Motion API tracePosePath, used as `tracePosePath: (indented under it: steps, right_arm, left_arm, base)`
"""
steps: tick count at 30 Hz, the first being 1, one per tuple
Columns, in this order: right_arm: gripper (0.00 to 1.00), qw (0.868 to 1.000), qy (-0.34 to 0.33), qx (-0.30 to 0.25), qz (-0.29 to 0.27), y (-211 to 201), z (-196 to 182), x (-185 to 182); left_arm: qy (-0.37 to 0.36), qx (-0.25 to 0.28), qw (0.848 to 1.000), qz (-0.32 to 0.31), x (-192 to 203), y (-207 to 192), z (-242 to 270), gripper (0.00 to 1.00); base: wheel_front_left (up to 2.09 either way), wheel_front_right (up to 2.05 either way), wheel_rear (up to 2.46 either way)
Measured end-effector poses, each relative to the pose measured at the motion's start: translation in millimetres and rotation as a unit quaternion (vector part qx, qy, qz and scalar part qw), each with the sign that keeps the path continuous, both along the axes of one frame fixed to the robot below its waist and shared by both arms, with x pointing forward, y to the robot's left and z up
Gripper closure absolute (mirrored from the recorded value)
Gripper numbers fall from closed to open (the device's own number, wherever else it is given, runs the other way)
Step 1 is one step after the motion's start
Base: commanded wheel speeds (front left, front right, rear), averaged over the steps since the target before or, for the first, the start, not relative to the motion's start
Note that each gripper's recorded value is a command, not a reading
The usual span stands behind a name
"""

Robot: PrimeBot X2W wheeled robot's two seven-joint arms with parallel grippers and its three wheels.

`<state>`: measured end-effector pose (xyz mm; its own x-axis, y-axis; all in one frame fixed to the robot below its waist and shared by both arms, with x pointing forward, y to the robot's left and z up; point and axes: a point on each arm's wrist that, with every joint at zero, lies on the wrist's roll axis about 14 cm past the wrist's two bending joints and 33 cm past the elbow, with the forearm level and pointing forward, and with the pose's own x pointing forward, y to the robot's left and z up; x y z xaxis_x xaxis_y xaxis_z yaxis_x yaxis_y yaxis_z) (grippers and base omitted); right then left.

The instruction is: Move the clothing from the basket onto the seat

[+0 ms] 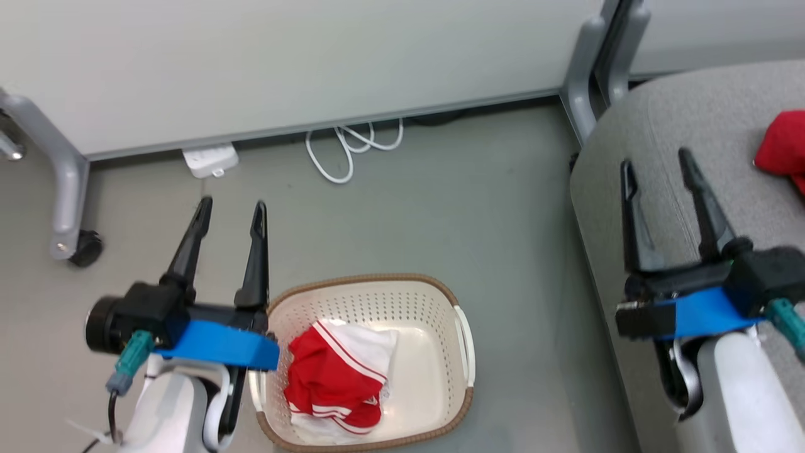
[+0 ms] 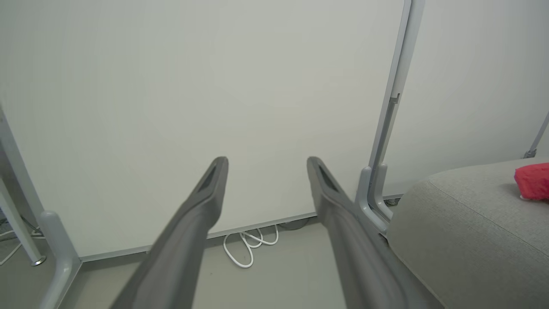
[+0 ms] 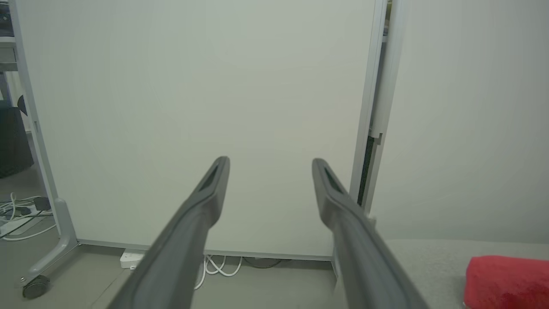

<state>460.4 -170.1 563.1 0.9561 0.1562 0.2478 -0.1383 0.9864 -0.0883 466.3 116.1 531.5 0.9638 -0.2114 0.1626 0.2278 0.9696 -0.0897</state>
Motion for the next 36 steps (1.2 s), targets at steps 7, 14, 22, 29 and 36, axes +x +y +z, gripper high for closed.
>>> tracePosePath:
  steps: [7,14,22,29,36]
  right_arm:
    - [0.00,0.999,0.024,0.022,0.009,11,-14,-30]
    - [0.00,0.998,0.047,0.040,-0.001,9,-28,-53]
    - [0.00,0.997,0.063,0.051,-0.006,9,-39,-67]
    - [0.00,0.996,0.070,0.053,-0.004,11,-43,-70]
    - [0.00,0.996,0.071,0.053,-0.002,13,-44,-71]
  left_arm:
    - [0.008,-0.002,1.000,0.027,-33,20,-2,0.00]
    - [0.013,-0.006,0.999,0.036,-55,27,-5,0.00]
    - [0.019,-0.009,0.999,0.045,-67,33,-9,0.00]
    - [0.022,-0.010,0.999,0.049,-70,37,-10,0.00]
    - [0.024,-0.012,0.998,0.050,-72,38,-12,0.00]
  base:
    - [0.00,0.00,0.00]
    - [0.00,0.00,0.00]
    - [0.00,0.00,0.00]
    - [0.00,0.00,0.00]
    - [0.00,0.00,0.00]
